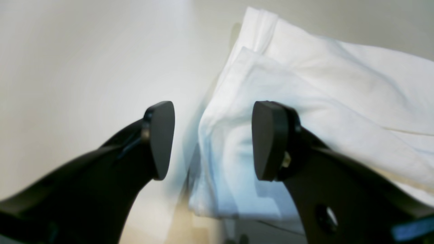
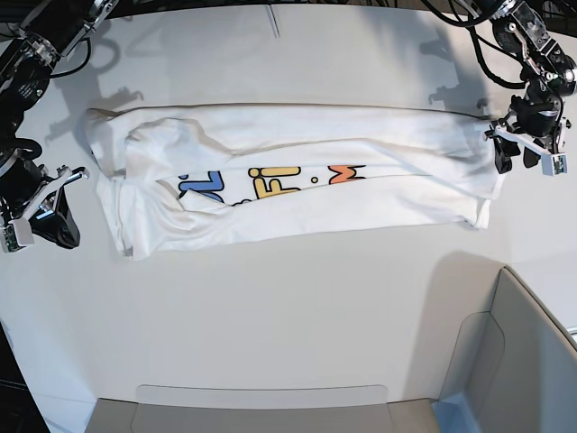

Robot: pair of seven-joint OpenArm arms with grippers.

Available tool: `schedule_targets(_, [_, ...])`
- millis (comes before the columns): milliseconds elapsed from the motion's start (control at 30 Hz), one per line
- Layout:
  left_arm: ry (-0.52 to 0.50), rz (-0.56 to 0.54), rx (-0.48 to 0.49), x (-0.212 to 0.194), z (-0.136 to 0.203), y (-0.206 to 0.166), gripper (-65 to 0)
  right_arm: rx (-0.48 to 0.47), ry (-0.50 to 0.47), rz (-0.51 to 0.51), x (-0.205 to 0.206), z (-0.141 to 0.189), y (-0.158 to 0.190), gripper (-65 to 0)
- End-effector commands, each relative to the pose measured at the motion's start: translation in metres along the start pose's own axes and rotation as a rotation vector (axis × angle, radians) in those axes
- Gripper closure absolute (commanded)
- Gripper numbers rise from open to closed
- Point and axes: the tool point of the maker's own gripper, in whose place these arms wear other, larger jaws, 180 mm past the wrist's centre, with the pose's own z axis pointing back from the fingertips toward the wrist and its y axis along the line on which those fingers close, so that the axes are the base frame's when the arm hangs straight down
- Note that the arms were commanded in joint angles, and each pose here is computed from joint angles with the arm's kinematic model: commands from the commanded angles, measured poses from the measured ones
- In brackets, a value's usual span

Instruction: Layout the t-shirt on the table in an organized manner, then fold the t-shirt properly

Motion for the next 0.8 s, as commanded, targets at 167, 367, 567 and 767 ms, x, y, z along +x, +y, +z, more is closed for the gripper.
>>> schedule_targets(167, [-0.061, -0.016, -0.001, 0.019, 0.003, 0.002, -36.2, -0.059, -0.074, 0.015, 0.018, 0.016, -0.018, -3.4])
schedule_targets(367, [-0.061, -0.016, -0.001, 0.019, 0.003, 0.002, -36.2, -0.138, -0.092, -0.018, 0.016, 0.035, -0.040, -3.4])
schedule_targets(567, [-0.061, -0.016, -0.001, 0.019, 0.003, 0.002, -36.2, -0.178, -0.101, -0.025, 0.017, 0.044, -0.051, -3.4])
schedule_targets(767, [-0.061, -0.013, -0.002, 0.019, 0.003, 0.001, -36.2, -0.160, -0.081, 0.020, 0.021, 0.042, -0.049, -3.4])
